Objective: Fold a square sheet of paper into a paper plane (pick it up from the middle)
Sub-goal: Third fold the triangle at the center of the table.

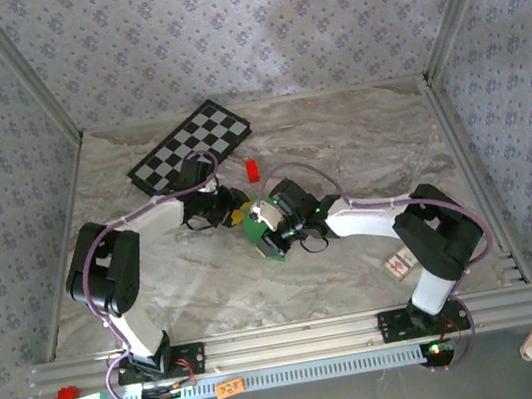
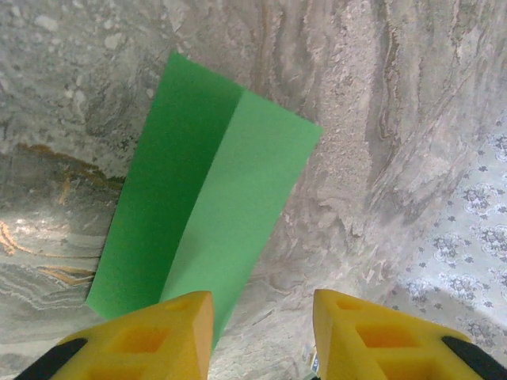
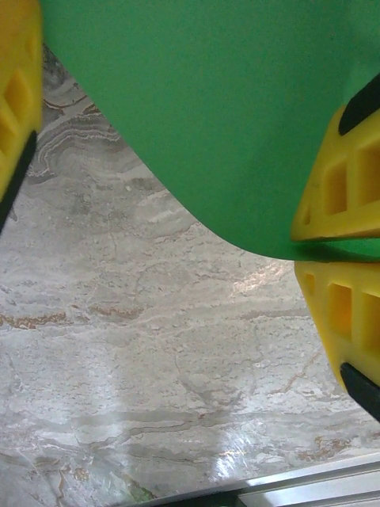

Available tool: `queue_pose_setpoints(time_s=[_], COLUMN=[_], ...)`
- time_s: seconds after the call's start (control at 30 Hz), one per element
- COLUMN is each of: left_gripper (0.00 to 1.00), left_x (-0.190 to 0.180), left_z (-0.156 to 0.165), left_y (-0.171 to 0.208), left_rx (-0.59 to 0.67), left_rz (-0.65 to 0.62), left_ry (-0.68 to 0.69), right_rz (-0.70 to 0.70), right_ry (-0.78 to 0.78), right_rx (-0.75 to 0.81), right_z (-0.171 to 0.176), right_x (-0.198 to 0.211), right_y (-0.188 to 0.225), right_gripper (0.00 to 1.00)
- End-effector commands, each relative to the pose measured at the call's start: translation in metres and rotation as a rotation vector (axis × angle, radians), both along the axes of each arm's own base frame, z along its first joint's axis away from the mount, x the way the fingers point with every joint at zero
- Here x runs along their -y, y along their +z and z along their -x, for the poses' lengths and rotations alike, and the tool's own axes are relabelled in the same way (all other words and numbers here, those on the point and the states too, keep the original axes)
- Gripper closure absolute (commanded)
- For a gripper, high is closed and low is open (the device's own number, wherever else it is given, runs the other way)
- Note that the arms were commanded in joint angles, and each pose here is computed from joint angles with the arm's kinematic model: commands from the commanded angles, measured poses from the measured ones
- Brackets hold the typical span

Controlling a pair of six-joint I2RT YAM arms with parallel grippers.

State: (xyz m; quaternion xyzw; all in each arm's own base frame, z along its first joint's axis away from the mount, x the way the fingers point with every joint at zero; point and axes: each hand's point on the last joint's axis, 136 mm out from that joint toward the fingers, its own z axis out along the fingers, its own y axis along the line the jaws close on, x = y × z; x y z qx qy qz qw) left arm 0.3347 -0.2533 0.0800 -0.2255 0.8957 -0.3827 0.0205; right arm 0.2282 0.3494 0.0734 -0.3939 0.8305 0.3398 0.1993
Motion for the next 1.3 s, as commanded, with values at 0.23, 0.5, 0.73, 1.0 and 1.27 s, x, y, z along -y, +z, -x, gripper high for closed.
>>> queue_pose_setpoints(time_s=[0.23,0.5,0.73,1.0,1.27], left_gripper=[0.71,0.78,0.80,0.81,0.82], left_x=[0.018,0.011,0.006,0.005,0.008], left_z=[-0.006,0.000,0.007,0.010,0.009], left_y=[-0.020,-0.052,-0.069,-0.076,-0.074], left_rx=[-0.022,-0.091,-0.134,-0.148,-0.143], left_rz=[-0.016,-0.124,-0.172,-0.189,-0.183], left_ry=[-0.077,-0.114,-0.124,-0.144,-0.165], right_rz=[0.033,0.066,0.123,0.178,0.232], right_ry=[0.057,-0.002,-0.113,-0.219,-0.263], right_rx=[-0.070,-0.055,-0.015,0.046,0.071], right_z=[0.018,0.008,-0.013,-0.034,-0.044], right_x=[-0.002,0.007,0.021,0.034,0.040], right_y=[-0.015,-0.019,-0.024,-0.024,-0.027], right_gripper=[0.85,0.84,0.84,0.84,0.85])
